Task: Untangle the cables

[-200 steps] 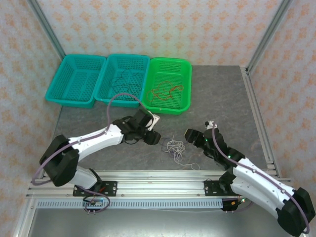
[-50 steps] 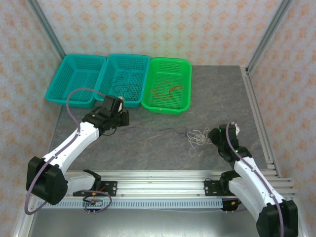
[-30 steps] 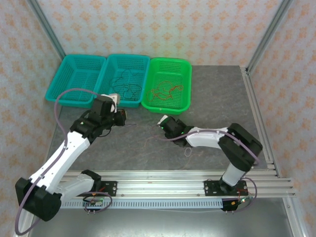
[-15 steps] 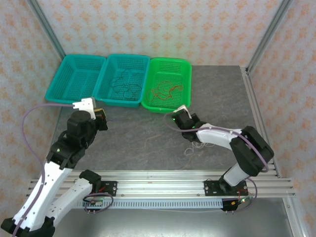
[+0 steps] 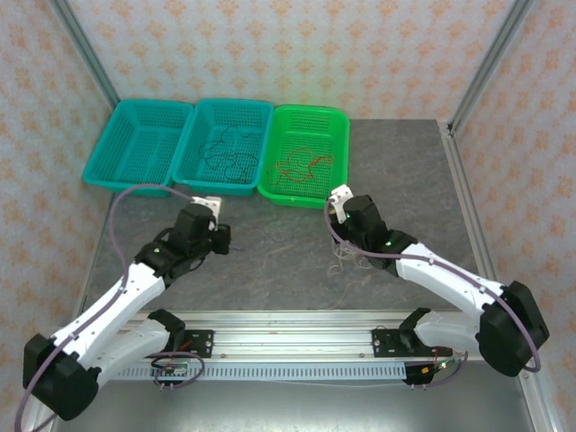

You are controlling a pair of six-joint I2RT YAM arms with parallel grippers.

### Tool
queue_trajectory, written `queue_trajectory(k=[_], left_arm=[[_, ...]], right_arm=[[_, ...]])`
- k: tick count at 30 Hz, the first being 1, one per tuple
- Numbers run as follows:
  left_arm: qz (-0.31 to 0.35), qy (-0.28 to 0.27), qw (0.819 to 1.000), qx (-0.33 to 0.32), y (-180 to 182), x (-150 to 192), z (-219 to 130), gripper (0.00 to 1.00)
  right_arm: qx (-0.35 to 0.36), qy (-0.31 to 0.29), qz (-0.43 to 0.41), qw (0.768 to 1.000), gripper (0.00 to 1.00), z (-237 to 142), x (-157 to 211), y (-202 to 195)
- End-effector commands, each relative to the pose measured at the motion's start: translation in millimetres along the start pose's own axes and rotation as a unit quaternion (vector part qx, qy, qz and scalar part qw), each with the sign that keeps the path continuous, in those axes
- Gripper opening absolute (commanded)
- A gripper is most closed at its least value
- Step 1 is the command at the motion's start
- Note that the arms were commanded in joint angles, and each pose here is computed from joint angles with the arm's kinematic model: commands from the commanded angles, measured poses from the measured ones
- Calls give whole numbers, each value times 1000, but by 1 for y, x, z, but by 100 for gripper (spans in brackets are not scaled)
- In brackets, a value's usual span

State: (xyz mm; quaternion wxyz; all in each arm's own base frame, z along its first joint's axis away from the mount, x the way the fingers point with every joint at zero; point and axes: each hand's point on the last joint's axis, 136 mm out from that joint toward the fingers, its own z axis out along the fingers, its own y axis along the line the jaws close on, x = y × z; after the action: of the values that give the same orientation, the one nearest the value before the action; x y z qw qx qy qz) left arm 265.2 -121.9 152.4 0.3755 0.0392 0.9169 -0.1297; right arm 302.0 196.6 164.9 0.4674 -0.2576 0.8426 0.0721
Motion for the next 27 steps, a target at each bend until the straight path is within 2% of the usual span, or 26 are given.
queue_trajectory(k=[1,4,6,8,13,19,21,25,27], left_arm=[[33,-23,996,79,-50,-12,7,17],[55,-16,992,114,-79,-10,13,35],[62,-28,985,162,-102,-17,7,49],[69,-45,976,202,-121,-28,-3,56],[102,-85,951,281,-167,-50,-32,60],[113,-67,922,364,-229,-57,-50,63],[95,-69,919,375,-246,-59,-51,63],[42,-66,931,358,-263,-61,-42,67],[37,-66,926,369,-275,-57,-42,67]], right_arm=[[-100,-37,13,994,0,-9,-24,32],[-104,-43,20,993,0,-10,-32,33],[-95,-43,23,994,0,-10,-32,30],[-86,-41,24,995,0,-9,-31,27],[-77,-32,32,996,0,-6,-26,24],[-70,-31,43,996,0,-6,-25,22],[-60,-28,47,997,0,-4,-23,18],[-51,-22,52,997,0,-1,-19,16],[-52,-20,54,997,0,0,-19,16]])
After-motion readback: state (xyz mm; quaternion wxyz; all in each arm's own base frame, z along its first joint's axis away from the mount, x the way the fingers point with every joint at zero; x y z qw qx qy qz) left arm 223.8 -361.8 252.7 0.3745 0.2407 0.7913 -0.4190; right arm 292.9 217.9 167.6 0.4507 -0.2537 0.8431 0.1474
